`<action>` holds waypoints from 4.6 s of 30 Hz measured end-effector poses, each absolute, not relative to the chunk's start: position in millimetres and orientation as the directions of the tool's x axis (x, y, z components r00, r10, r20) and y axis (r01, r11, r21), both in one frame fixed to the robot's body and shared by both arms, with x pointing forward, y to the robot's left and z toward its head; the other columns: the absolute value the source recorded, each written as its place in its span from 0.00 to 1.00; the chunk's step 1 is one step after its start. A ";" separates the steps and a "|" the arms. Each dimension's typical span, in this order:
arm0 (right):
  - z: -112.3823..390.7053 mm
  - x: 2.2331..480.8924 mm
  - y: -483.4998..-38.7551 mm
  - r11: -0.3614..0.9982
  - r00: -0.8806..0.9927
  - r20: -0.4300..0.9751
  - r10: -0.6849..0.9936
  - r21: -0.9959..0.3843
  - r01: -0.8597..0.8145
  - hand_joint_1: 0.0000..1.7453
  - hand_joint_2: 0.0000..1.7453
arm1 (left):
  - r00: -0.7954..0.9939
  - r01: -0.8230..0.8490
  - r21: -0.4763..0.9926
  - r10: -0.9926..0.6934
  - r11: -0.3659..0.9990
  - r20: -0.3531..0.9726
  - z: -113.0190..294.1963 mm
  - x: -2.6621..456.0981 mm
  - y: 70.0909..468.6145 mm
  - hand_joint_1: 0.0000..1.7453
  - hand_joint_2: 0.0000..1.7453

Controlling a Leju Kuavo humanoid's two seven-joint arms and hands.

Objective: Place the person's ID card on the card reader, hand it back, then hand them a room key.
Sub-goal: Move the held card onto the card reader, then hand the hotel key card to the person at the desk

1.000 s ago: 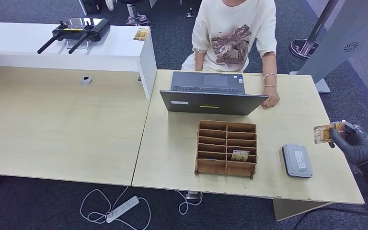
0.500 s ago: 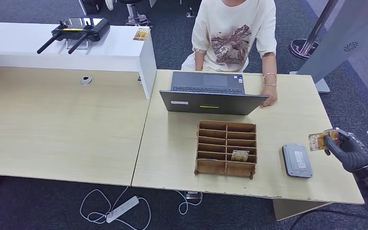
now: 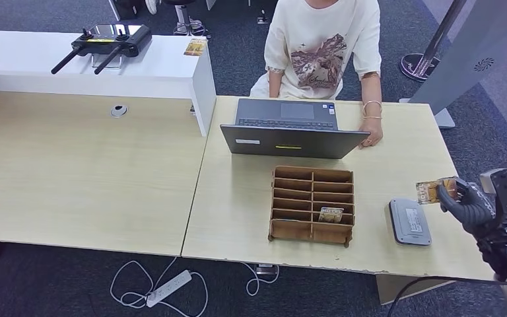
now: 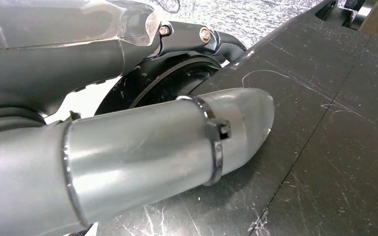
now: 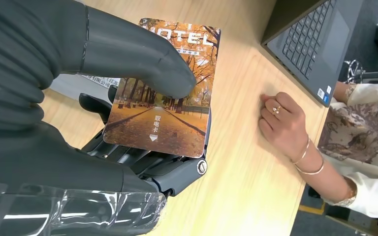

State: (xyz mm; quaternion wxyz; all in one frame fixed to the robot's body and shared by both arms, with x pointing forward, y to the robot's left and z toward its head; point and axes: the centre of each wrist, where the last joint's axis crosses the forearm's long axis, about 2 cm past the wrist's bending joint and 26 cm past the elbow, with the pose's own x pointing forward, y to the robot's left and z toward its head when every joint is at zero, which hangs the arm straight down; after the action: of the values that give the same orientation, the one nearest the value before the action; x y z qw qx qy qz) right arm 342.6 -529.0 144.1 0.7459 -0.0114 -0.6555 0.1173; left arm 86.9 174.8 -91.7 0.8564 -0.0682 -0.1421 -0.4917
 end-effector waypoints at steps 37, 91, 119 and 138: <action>107.6 332.9 -528.5 0.983 0.238 0.954 0.182 -0.170 -0.070 1.00 1.00 | 0.465 0.868 0.022 -0.830 0.495 0.309 -91.1 88.5 173.8 0.00 0.00; 94.2 327.0 -526.4 0.911 0.376 0.833 0.407 -0.399 -0.102 1.00 1.00 | 0.463 0.871 0.019 -0.832 0.492 0.304 -90.6 90.2 173.2 0.00 0.00; 97.6 341.5 -510.6 0.819 0.401 0.723 0.563 -0.553 -0.153 1.00 1.00 | 0.462 0.873 0.015 -0.836 0.487 0.296 -90.2 91.3 172.7 0.00 0.00; 98.5 342.3 -509.4 0.849 0.355 0.775 0.522 -0.513 -0.128 1.00 1.00 | 0.456 0.876 0.017 -0.839 0.483 0.297 -90.2 91.3 172.7 0.00 0.00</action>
State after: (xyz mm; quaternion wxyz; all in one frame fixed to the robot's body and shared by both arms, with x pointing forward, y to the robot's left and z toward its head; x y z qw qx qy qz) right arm 342.3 -509.4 98.5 0.8019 -0.1861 -0.5303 0.2026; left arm 91.3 172.7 -90.2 0.8506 -0.0690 -0.1335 -0.5039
